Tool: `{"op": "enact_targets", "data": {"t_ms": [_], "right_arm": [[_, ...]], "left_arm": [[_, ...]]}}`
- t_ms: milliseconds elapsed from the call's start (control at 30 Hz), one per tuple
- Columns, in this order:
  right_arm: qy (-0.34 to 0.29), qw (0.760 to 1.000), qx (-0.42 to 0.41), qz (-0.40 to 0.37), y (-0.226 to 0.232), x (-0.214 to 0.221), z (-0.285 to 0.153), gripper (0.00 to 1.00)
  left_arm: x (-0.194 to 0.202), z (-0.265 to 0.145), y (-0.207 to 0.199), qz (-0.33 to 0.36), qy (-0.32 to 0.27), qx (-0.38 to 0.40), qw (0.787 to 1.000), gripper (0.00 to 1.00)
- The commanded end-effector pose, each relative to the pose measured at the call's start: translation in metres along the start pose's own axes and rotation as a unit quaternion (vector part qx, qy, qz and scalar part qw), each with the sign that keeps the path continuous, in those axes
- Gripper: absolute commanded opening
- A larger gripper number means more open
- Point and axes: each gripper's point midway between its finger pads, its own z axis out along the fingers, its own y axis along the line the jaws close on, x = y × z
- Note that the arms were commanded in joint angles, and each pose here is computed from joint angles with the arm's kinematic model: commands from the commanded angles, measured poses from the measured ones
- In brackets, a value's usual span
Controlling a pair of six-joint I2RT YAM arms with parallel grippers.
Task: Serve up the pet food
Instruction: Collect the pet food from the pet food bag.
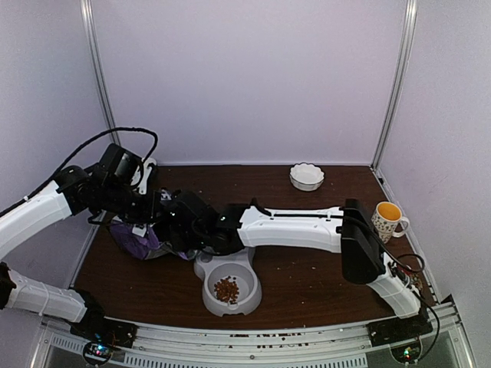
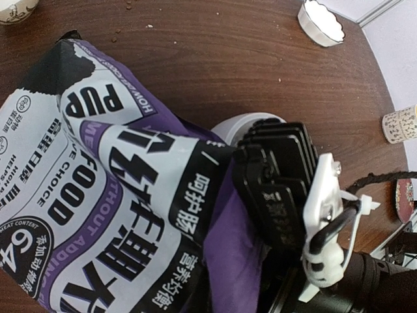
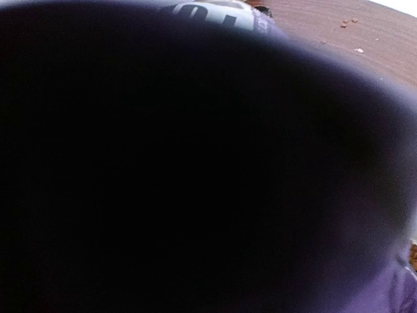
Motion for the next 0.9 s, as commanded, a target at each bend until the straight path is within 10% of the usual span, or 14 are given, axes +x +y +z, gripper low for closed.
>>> {"op": "enact_targets", "data": {"t_ms": [0, 867], "right_arm": [[0.084, 0.995, -0.036, 0.03, -0.002, 0.054, 0.019, 0.0], [0.055, 0.948, -0.229, 0.214, 0.031, 0.013, -0.022, 0.0]], "left_arm": [[-0.027, -0.016, -0.032, 0.013, -0.054, 0.064, 0.996, 0.0], [-0.021, -0.01, -0.015, 0.015, -0.059, 0.032, 0.998, 0.0]]}}
